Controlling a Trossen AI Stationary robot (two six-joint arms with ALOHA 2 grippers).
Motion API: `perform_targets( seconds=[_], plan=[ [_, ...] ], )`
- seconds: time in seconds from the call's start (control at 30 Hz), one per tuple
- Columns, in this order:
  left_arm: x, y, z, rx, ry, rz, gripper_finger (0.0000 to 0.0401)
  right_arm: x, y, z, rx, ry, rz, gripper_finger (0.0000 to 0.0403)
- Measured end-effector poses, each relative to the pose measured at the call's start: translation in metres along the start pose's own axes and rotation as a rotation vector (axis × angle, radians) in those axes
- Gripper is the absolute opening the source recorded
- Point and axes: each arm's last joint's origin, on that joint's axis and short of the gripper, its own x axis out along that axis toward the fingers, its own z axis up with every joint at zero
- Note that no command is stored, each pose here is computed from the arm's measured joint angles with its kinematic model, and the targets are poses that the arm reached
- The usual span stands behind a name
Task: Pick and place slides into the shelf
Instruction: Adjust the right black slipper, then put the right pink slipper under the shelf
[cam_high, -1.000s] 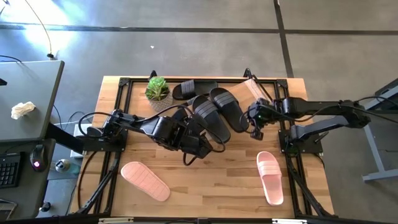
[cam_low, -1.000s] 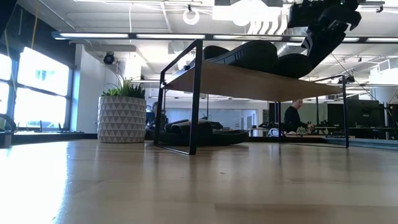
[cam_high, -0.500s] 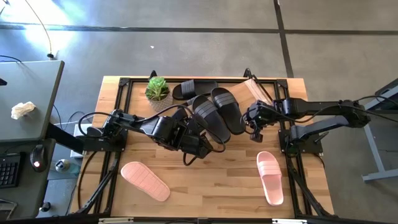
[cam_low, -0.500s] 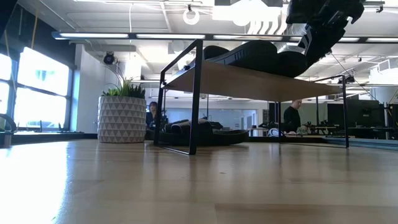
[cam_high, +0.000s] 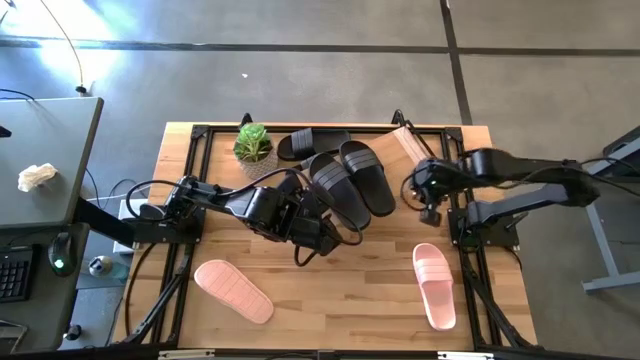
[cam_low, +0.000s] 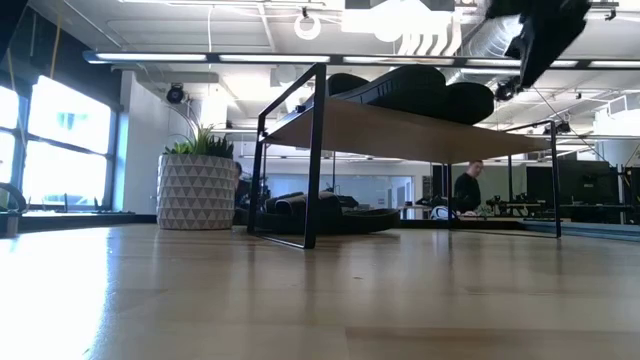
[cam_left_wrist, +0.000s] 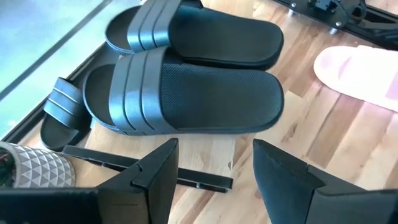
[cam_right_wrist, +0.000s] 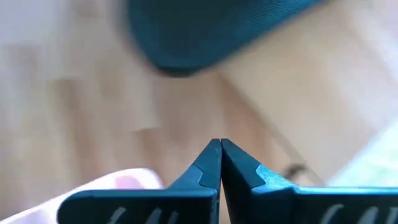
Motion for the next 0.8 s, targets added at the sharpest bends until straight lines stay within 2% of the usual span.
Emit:
perform_targets(
  seconds=[0.2,0.3,0.47,0.6,0.7,0.8],
  plan=[
    [0.000,-0.001,-0.001,0.024,0.023,-0.024,0.0188,-0.049,0.012,-0.001,0.042,-0.062,0.490,0.0000],
    [0.000,-0.001,-0.001,0.030,0.025,-0.026,0.0189,-0.069,0.019,-0.003,0.067,-0.062,0.658,0.0000],
    [0.000,-0.001,-0.001,0.052,0.024,-0.027,0.0188,-0.091,0.036,-0.007,0.066,-0.045,0.764,0.0000],
    [0.000,-0.001,-0.001,0.074,0.024,-0.027,0.0188,-0.097,0.056,-0.008,0.041,-0.057,0.790,0.0000],
    [0.000,-0.001,-0.001,0.093,0.023,-0.028,0.0188,-0.095,0.073,-0.010,0.000,-0.048,0.747,0.0000],
    [0.000,-0.001,-0.001,0.117,0.028,-0.033,0.0189,-0.084,0.091,-0.016,-0.023,0.013,0.615,0.0000]
  ],
)
